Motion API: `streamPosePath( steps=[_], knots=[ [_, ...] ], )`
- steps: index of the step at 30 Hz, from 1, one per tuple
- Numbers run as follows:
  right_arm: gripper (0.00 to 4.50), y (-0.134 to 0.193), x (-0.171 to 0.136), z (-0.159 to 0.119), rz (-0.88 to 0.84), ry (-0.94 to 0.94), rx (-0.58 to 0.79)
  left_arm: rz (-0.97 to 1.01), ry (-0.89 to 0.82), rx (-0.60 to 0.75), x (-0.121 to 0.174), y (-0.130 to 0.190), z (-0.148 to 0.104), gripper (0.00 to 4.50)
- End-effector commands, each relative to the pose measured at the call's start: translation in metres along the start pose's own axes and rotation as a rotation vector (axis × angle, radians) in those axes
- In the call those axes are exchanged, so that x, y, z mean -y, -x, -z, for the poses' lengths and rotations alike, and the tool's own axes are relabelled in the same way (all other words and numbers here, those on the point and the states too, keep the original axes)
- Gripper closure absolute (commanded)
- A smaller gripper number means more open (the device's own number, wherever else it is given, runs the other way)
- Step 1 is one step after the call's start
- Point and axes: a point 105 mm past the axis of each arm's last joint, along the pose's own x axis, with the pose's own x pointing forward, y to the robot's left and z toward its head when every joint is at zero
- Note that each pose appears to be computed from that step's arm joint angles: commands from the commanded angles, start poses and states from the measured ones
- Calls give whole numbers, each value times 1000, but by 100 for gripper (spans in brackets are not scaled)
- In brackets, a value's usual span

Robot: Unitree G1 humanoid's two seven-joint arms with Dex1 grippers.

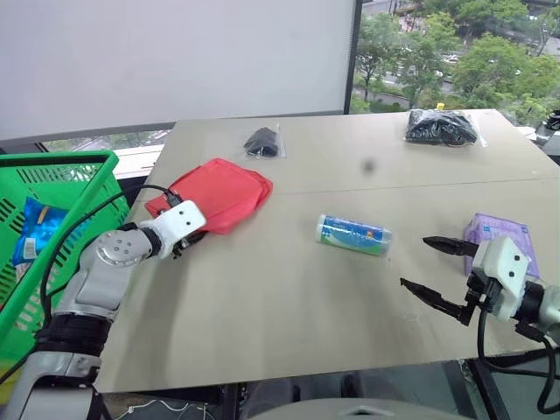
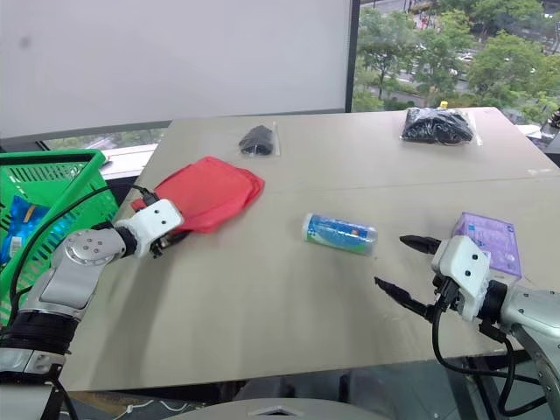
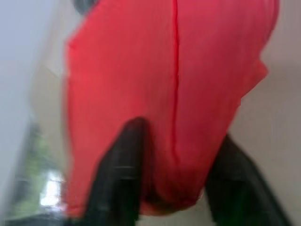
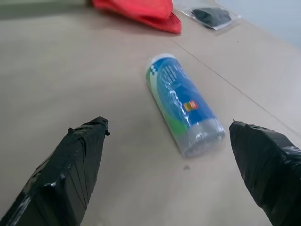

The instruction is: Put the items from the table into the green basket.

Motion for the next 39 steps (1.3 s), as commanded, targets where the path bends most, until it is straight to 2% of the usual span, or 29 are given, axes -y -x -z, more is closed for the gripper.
streamPosePath(
  steps=[1,2,5,7,12,18,20,23,26,28,31,34,35,36,39],
  knots=[
    [0,2,3,-8,6,39,18,130,209,124,3,28,-24,46],
    [0,2,3,-8,6,39,17,197,251,155,9,36,-29,12],
    [0,3,2,-7,11,35,16,396,369,224,25,59,-50,5],
    [0,5,2,-5,18,29,8,497,323,251,35,65,-69,5],
    [0,9,4,-3,50,24,-11,541,223,343,52,29,-127,5],
    [0,18,2,-6,101,-34,-29,661,2,266,86,-35,-184,5],
    [0,18,-1,-8,106,-36,-31,674,-52,234,91,-55,-194,5],
    [0,16,-8,-9,110,-36,-31,635,-228,124,95,-91,-187,5],
    [0,13,-13,-9,120,-44,-27,664,-321,52,105,-113,-183,5],
    [0,12,-15,-8,127,-46,-30,638,-450,8,108,-124,-174,5],
    [0,11,-17,-8,136,-48,-35,682,-468,14,113,-127,-173,83],
    [0,11,-18,-7,130,-49,-44,715,-389,80,106,-119,-180,211],
    [0,10,-18,-7,127,-49,-46,716,-322,122,98,-112,-184,239],
    [0,9,-18,-8,124,-46,-45,710,-267,157,89,-105,-187,262],
    [0,6,-15,-15,104,-27,-19,670,-74,263,56,-69,-186,262]
  ],
)
